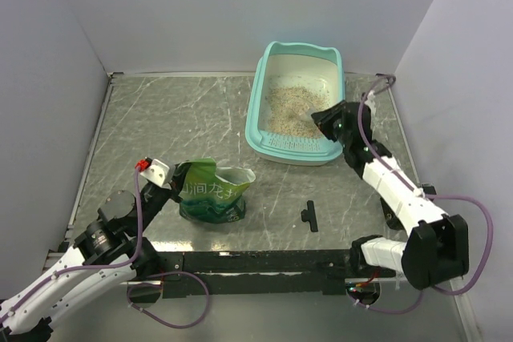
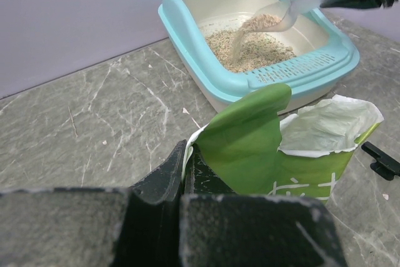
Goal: Fill the litter box with clean litter
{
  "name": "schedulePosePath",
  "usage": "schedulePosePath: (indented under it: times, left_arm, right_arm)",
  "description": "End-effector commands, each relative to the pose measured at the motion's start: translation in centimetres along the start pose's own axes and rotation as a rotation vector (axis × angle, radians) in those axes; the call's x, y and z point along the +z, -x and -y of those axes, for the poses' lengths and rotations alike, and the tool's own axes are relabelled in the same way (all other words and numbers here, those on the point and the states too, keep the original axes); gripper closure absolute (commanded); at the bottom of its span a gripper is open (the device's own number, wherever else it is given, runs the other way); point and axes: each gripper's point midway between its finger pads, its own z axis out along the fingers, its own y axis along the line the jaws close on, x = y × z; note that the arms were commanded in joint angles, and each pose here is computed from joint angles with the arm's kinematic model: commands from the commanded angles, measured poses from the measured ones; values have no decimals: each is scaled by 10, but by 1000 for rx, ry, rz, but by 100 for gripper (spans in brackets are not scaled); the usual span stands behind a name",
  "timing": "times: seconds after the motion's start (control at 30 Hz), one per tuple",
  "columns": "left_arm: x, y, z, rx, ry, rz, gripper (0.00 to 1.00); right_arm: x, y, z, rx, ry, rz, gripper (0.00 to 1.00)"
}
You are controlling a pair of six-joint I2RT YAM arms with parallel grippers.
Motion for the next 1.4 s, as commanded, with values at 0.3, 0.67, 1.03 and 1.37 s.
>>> schedulePosePath:
  times: [0.3, 0.67, 1.03, 1.37]
  left_arm:
    - [-1, 25, -12, -41, 58, 80, 99]
    - [2, 21, -9, -35, 48, 62, 99]
    - [8, 16, 13, -27, -64, 37, 99]
    - [11, 11, 31, -26, -154, 14, 99]
  right_arm:
    - [5, 42, -20, -639, -250, -110, 100]
    - [-37, 37, -71, -808, -153, -100, 100]
    - [-162, -15, -136, -662, 413, -353, 100]
    - [-248, -57, -134, -600, 693, -558, 100]
